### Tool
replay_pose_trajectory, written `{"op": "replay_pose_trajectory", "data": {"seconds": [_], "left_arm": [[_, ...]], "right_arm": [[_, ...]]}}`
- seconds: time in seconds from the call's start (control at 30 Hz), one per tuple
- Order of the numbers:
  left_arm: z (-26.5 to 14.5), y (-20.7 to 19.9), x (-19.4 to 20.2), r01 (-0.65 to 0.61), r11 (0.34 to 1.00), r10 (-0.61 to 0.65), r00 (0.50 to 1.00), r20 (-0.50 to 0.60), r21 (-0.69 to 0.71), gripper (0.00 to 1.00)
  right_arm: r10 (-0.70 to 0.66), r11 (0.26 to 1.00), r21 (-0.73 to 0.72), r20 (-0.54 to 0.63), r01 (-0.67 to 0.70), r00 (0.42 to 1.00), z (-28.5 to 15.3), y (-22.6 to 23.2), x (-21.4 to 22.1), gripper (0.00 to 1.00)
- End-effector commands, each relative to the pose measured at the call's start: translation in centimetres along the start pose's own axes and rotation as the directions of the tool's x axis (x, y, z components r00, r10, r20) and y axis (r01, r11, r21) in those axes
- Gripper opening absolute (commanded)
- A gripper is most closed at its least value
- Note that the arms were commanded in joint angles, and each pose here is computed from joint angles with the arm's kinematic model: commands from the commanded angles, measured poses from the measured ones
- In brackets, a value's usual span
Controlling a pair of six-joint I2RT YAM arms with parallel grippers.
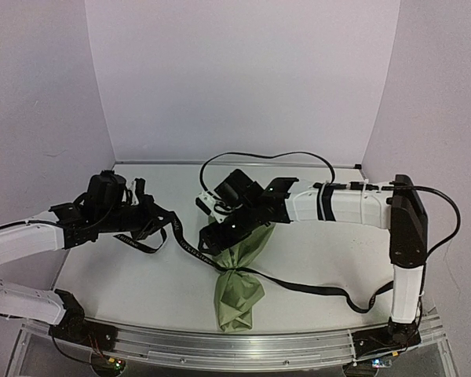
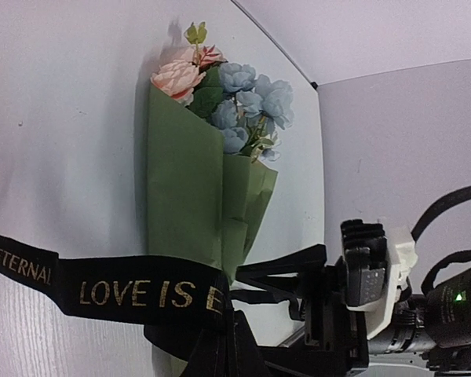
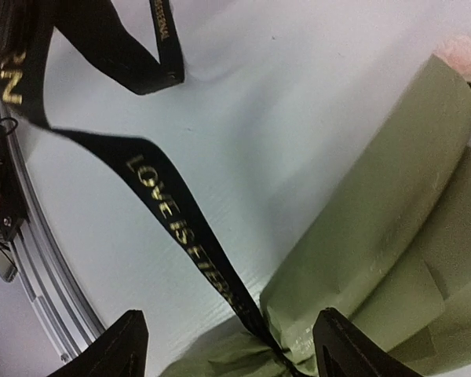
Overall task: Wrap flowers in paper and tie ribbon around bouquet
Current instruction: Cross the half-tied ribbon over the folded bouquet.
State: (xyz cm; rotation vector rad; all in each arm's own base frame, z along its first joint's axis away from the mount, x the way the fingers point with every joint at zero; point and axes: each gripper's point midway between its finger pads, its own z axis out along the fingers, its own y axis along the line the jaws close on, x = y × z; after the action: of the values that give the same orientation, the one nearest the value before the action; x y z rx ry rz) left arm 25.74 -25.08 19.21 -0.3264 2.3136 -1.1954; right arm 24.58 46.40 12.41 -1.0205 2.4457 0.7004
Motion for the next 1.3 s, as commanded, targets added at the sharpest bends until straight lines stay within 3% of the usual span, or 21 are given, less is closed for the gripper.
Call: {"op": "replay_pose_trajectory", "data": {"seconds": [0.0,0.3,0.57,0.67,0.93,1.27], "left_arm": [[-1.4,-2.0,0.0,0.004,0.997,-0.004,1.0,0.001,0.074,0.0],[-2.0,-2.6,-0.1,0.008,0.996,-0.008,1.0,0.002,0.092,0.0],[-1.8,-2.1,0.1,0.01,0.997,-0.01,1.0,-0.003,0.079,0.0],[-1.6,-2.1,0.2,0.006,0.997,-0.005,1.0,-0.011,0.076,0.0],[-1.7,-2.3,0.1,0.003,0.997,-0.002,1.0,-0.011,0.077,0.0],[-1.6,-2.3,0.1,0.005,0.997,-0.004,1.0,-0.014,0.077,0.0]], "right_arm": [[-0.004,0.998,-0.059,0.088,0.009,0.996,0.5,2.3,-3.2,0.71],[-0.002,0.998,-0.069,0.077,0.007,0.997,2.2,3.3,-3.3,0.64],[0.013,0.998,-0.061,0.082,-0.008,0.997,2.4,3.5,-3.3,0.48],[0.014,0.999,-0.052,0.094,-0.009,0.995,2.2,3.5,-3.6,0.49],[-0.005,0.999,-0.036,0.141,0.01,0.99,1.7,3.6,-5.4,0.62],[-0.001,0.998,-0.062,0.163,0.011,0.987,2.0,4.4,-6.9,0.56]]}}
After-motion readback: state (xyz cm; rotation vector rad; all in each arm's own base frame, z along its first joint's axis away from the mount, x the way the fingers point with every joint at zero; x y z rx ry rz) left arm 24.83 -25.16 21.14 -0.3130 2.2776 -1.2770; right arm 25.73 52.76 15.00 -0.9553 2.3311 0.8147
